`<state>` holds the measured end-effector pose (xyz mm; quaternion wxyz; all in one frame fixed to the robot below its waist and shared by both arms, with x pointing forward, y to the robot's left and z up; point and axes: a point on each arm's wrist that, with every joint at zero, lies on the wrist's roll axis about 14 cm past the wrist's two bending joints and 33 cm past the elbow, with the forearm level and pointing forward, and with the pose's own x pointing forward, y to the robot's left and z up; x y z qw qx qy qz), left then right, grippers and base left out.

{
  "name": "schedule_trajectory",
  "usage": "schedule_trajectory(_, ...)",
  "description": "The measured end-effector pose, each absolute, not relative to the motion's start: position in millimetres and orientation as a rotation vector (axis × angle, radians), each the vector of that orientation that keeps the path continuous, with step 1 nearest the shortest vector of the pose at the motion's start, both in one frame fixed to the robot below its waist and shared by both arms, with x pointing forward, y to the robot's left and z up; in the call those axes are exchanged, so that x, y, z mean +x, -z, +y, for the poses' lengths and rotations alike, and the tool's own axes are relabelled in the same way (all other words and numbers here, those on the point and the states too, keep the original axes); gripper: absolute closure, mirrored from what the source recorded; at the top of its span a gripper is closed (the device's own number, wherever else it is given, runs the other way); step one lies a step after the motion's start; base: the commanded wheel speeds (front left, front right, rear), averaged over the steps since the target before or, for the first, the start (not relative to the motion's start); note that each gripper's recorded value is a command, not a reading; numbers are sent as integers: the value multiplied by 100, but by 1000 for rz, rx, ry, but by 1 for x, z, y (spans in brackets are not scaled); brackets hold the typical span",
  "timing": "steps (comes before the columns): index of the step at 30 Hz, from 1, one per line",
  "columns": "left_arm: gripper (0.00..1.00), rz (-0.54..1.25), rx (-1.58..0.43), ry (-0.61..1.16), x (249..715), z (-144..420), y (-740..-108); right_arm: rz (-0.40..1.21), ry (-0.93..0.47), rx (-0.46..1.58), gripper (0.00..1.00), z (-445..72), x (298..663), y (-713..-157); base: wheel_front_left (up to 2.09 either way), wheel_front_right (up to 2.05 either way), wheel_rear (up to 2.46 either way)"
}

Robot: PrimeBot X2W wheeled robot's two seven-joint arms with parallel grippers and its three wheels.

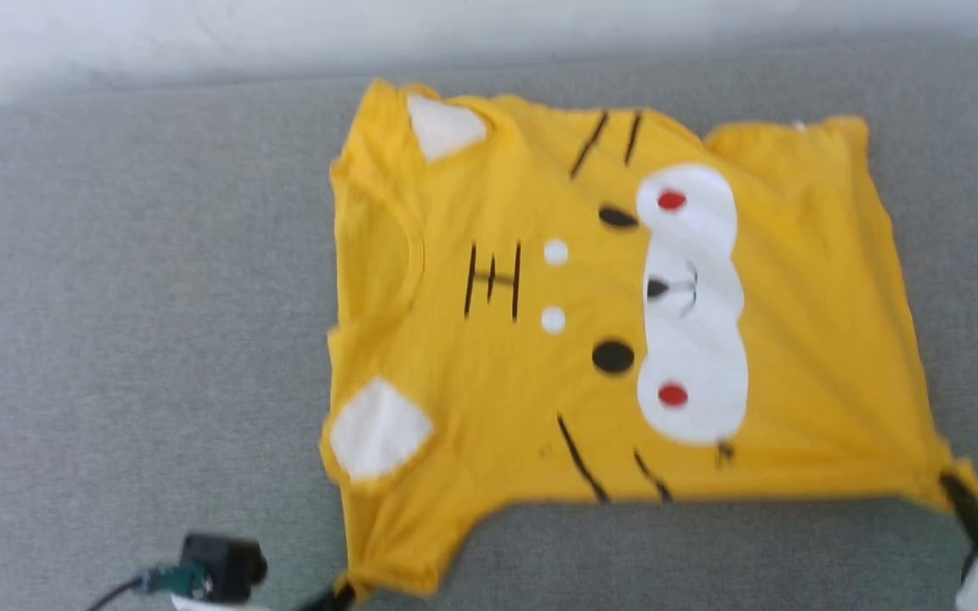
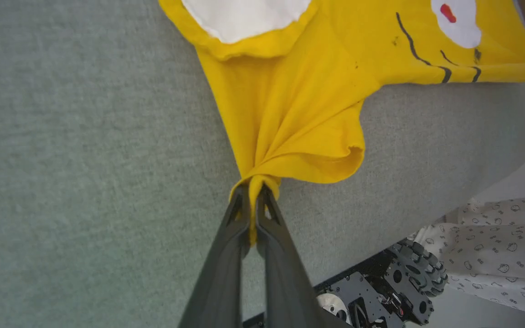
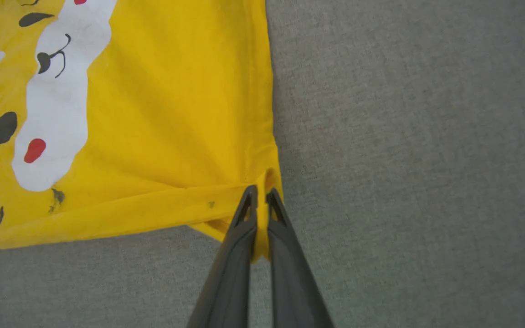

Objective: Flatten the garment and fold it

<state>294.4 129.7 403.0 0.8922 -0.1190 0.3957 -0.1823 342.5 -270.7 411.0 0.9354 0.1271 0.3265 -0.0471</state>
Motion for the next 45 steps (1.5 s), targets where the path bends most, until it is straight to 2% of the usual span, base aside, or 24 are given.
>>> schedule_trajectory(7,100,970,-333,339,237,130,-394,825,126,284,100,-265,279,-387,0,0,0)
schedule_trajectory(14,100,1048,-382,333,202,129,-392,946,101,279,100,-260,239,-376,0,0,0)
schedule_trajectory(18,100,1038,-385,327,196,131,-396,946,101,286,100,-262,231,-379,0,0,0)
schedule_trajectory(26,100,795,-275,333,237,146,-426,796,104,274,100,-267,253,-404,0,0,0)
schedule_trajectory(34,100,554,-134,389,306,146,-469,616,98,240,100,-274,305,-439,0,0,0)
schedule_trajectory(40,100,436,-58,438,357,138,-487,537,93,207,100,-280,347,-454,0,0,0)
schedule_trajectory(45,100,403,-53,475,392,126,-482,532,89,182,100,-283,373,-451,0,0,0)
